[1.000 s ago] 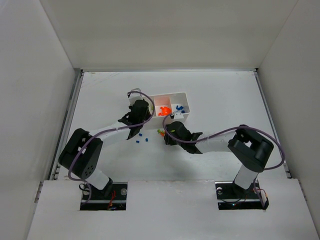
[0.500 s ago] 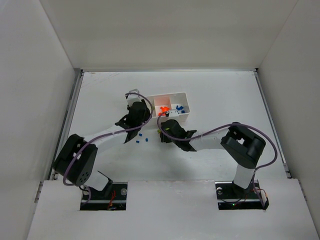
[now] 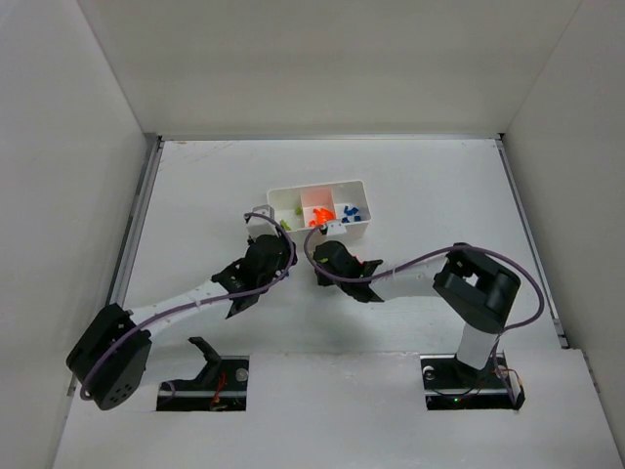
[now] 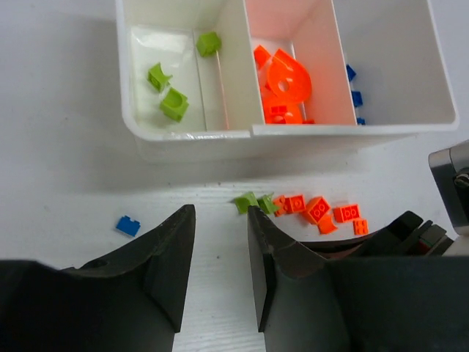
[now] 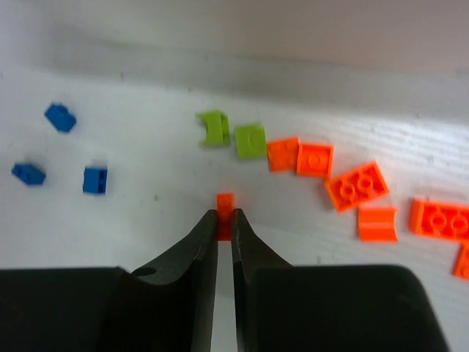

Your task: Sort the legos into containers by color

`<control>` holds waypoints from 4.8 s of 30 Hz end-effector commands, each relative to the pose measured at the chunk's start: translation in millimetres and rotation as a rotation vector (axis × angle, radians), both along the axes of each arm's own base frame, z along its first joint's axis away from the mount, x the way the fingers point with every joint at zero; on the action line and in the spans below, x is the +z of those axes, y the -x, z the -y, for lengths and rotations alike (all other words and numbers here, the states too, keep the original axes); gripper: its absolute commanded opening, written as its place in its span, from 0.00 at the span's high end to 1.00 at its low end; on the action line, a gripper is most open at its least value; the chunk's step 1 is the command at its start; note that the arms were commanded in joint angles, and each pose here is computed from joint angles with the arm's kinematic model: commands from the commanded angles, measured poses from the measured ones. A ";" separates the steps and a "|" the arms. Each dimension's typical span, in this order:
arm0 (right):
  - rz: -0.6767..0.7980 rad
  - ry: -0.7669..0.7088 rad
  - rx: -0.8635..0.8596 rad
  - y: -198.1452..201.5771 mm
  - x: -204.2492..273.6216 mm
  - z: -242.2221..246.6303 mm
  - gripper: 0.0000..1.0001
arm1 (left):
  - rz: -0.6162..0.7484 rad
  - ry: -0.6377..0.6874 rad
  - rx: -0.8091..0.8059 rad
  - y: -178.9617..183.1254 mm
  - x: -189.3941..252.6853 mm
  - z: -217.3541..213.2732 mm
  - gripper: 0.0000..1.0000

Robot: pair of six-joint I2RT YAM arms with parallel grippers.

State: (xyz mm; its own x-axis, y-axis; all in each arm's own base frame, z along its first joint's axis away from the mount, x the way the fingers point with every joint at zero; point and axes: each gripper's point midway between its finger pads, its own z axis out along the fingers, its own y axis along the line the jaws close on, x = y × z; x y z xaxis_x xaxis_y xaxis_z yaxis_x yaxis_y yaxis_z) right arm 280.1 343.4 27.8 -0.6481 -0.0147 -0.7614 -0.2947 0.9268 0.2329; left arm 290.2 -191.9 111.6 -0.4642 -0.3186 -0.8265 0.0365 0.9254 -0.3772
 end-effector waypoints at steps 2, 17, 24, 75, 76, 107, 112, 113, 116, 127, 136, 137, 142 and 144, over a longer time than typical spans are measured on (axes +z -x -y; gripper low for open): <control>0.000 0.009 0.010 24.4 15.0 12.8 0.85 | -0.012 0.015 -0.004 6.9 -5.6 12.7 0.67; 0.228 -0.101 -0.053 -53.9 137.0 32.2 0.85 | 0.001 -0.016 -0.021 -8.9 -16.1 46.0 0.67; 0.242 -0.125 -0.050 -103.3 144.1 7.5 0.83 | -0.031 -0.033 -0.040 -1.2 -34.2 56.5 0.68; 0.146 -0.177 -0.108 -1.4 86.1 73.9 0.61 | 0.064 -0.044 -0.022 -21.9 35.4 40.8 0.87; 0.138 -0.171 -0.105 0.6 81.9 73.4 0.61 | 0.074 -0.040 -0.010 -28.3 41.4 37.4 0.87; 0.016 0.113 -0.247 -23.9 5.0 95.2 0.54 | 0.053 -0.059 0.106 -82.0 27.3 4.9 0.67; 0.030 0.123 -0.266 -30.5 6.7 96.8 0.54 | 0.054 -0.053 0.050 -48.1 19.9 9.6 0.67; 0.031 0.129 -0.262 -31.0 6.1 96.6 0.54 | 0.047 -0.053 0.042 -41.5 16.3 9.7 0.67; 0.028 0.133 -0.274 -34.3 3.3 100.0 0.54 | 0.021 -0.032 0.016 -23.9 5.7 13.7 0.67; 0.079 0.088 -0.294 -33.7 34.9 107.3 0.77 | -0.058 0.016 -0.088 15.3 -21.4 49.0 0.66; 0.203 -0.074 -0.220 -49.0 124.3 76.4 0.77 | -0.050 0.034 -0.121 13.4 -21.1 74.5 0.66; 0.215 -0.090 -0.203 -54.1 131.5 68.5 0.77 | -0.044 0.033 -0.115 12.4 -20.4 74.7 0.66; 0.245 -0.152 -0.148 -89.4 151.4 36.1 0.77 | -0.044 0.021 -0.062 10.0 -29.6 70.4 0.66; 0.238 -0.170 -0.128 -100.3 150.6 25.2 0.76 | -0.056 0.037 -0.055 11.4 -33.4 72.0 0.66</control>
State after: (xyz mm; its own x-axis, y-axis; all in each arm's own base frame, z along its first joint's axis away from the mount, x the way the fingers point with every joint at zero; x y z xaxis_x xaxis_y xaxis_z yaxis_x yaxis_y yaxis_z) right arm 360.4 298.0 159.0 -0.4698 0.1736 -0.8655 -0.1785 0.9415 0.2858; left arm 267.8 -252.9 60.4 -0.5722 -0.2395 -0.7844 0.0884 0.9328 -0.3493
